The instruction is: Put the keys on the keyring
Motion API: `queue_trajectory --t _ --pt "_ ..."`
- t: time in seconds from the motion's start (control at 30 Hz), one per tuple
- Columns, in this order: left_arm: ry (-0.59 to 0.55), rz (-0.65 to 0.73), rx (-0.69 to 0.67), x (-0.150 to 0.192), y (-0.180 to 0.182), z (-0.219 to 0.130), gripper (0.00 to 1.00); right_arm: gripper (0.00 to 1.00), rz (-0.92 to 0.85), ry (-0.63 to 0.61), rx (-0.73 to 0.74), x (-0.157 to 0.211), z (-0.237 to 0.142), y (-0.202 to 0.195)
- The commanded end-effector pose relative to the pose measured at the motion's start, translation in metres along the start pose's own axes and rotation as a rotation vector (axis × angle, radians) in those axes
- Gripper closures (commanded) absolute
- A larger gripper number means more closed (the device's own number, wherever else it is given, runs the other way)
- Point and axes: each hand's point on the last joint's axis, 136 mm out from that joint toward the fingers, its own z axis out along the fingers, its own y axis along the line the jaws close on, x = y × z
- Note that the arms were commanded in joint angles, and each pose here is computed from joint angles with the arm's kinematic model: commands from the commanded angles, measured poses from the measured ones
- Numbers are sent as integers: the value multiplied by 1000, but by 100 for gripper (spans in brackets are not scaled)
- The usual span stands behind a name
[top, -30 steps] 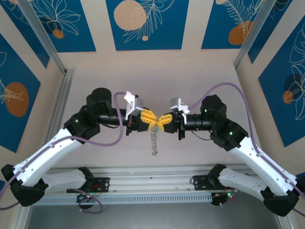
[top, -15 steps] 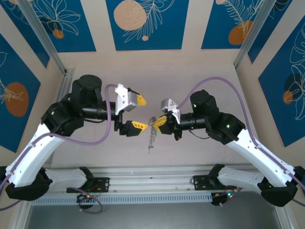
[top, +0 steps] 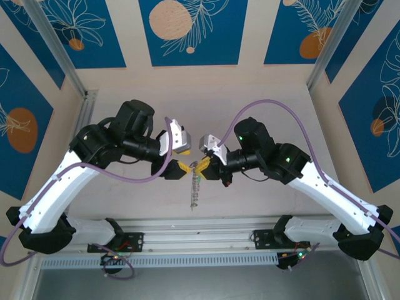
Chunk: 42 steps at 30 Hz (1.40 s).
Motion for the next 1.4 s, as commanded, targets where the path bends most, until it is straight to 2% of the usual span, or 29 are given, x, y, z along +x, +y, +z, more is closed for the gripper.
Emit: queue_trajectory --t 0.0,0.47,0.63,0.93,1.07,1.27,1.37 --pt "4 27 21 -1 -6 -2 43 100 -43 -34 -27 -15 -7 9" --pt "-3 20 75 -3 -7 14 53 100 -57 -41 -69 -24 -7 15" --pt "-2 14 86 -2 -8 17 63 100 -58 -41 -68 -24 -6 15" --pt "13 -3 108 4 -13 17 64 100 -64 -52 -69 -27 -8 15" --pt "20 -3 116 6 -17 16 69 100 -65 -57 -70 -28 -9 16" --pt "20 4 123 5 -17 17 87 100 -68 -65 -69 -30 -11 16" --pt "19 7 132 5 -19 17 89 100 -67 -67 -66 -30 -12 16"
